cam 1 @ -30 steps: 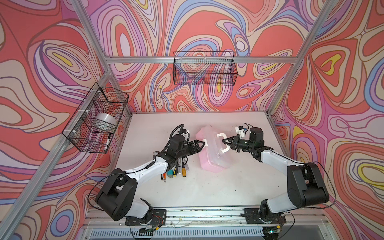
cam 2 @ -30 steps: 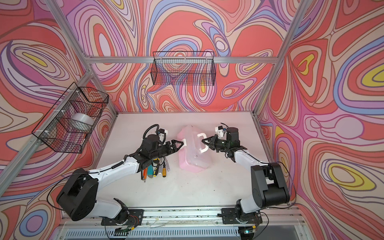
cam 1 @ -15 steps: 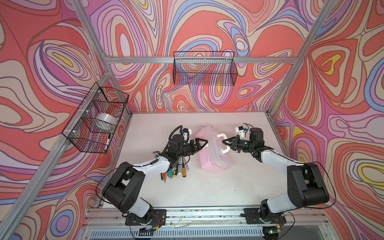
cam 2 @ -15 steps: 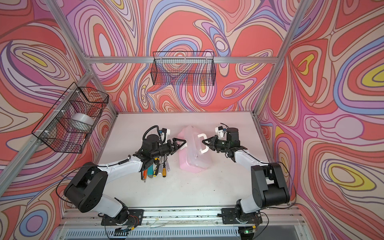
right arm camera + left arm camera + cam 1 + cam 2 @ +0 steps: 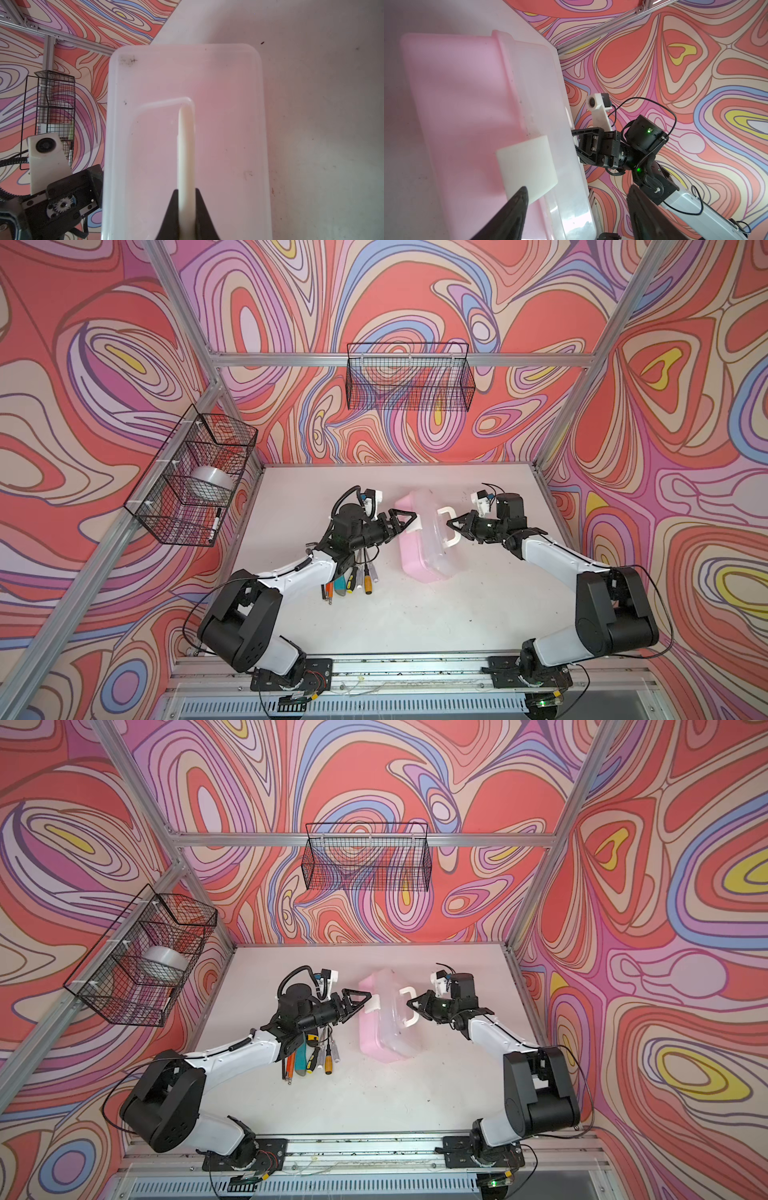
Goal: Pack the tool kit
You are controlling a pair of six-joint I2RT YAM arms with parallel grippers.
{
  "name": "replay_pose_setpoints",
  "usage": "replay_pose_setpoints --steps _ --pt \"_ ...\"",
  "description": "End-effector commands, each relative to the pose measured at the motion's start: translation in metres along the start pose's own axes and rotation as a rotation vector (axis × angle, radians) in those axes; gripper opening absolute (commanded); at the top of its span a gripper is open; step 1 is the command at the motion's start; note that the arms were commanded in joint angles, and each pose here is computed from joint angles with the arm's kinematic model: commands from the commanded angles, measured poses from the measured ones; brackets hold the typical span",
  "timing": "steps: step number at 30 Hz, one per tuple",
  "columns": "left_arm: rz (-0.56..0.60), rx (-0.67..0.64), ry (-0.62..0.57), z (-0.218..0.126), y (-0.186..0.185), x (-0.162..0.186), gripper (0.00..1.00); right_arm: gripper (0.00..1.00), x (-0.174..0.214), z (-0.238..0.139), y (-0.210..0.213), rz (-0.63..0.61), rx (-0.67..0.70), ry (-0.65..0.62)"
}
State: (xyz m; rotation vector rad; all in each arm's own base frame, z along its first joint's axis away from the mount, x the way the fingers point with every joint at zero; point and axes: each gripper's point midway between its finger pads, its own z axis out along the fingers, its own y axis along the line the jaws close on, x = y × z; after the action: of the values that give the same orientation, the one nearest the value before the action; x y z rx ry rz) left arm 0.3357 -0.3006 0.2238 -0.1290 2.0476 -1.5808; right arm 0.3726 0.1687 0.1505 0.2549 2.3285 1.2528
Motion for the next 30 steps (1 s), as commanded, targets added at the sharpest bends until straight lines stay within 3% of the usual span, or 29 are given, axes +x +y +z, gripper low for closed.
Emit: replay_pose_setpoints --steps 1,6,8,23,30 --pt "0.040 -0.008 -0.009 -0.006 -0.011 -0.009 0.75 0.00 0.000 -0.001 -0.001 -0.003 0.036 -0.004" --pt "0.066 -0.252 -0.027 -0.025 0.028 -0.013 0.75 0.00 0.000 -0.001 -0.002 -0.011 0.044 -0.004" --pt "0.076 -0.294 -0.024 -0.027 0.036 -0.016 0.76 0.00 -0.001 -0.001 -0.002 -0.017 0.048 -0.007" --pt "0.031 -0.117 0.060 0.021 0.023 -0.012 0.75 0.00 0.004 0.004 0.001 -0.044 0.061 0.002" --pt "0.024 -0.094 0.105 0.038 0.018 0.001 0.74 0.00 0.008 0.013 0.008 -0.080 0.080 0.012"
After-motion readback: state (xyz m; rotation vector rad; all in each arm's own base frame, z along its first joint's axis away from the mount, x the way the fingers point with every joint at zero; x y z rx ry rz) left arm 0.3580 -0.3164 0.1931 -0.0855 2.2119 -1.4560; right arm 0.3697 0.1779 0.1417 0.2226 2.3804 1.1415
